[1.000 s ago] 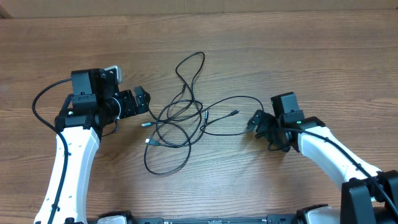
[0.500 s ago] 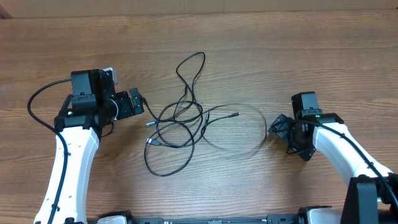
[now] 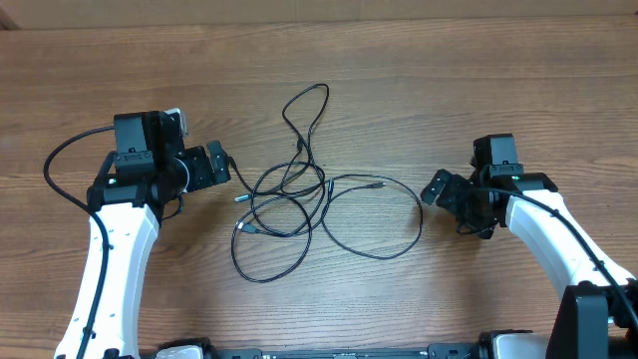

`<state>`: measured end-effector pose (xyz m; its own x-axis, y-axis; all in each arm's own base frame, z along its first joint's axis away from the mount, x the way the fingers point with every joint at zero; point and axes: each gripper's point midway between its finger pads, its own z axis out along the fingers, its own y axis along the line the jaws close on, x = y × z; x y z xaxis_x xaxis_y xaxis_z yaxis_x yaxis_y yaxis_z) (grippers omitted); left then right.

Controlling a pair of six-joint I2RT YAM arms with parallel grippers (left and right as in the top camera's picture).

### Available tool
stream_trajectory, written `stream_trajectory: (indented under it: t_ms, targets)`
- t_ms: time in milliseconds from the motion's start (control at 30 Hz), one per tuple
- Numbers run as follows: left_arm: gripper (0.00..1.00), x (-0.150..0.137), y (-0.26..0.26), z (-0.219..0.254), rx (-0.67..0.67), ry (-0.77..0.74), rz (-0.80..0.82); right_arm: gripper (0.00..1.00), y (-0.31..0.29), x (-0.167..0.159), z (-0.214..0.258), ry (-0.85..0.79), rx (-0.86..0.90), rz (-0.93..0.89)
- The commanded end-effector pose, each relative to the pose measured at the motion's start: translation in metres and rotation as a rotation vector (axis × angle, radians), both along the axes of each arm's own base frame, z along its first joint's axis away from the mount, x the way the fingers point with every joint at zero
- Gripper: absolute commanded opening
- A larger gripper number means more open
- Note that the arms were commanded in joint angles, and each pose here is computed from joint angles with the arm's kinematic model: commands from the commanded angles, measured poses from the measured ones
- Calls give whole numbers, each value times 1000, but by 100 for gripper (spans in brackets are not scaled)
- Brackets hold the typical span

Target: Untangle cables

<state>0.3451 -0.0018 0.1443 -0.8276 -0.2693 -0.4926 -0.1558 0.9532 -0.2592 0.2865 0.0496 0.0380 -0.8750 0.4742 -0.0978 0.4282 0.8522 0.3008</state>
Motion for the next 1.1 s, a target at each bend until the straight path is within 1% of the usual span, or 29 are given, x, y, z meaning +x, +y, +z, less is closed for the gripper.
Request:
stream_trajectory:
  t_ms: [0,133,233,367,533,633,767,867,933,1067]
  targets:
    - [100,1,1,4,24,-16,-14,100,16,6,11,-75,32,211]
    - [99,1,1,4,24,-16,-14,100,23,4,11,-98,6,336]
    - [100,1,1,4,24,-16,-14,100,25,6,9,-116,-46,369]
    - [100,1,1,4,24,-16,-14,100,37,12,7,-170,-59,423]
    - [100,1,1,4,24,-16,-14,99,41,22,7,-223,-118,445]
    - [100,1,1,4,24,-16,-14,99,45,27,7,-259,-153,521]
    - [100,1,1,4,24,-16,-14,95,49,27,-1,-262,-175,612]
    - [100,1,1,4,24,-16,-14,93,49,27,-13,-242,-181,650]
    - [100,1,1,4,24,-16,-14,90,50,30,-19,-246,-186,675]
    - [99,1,1,4,24,-16,-14,88,52,37,-31,-254,-191,698]
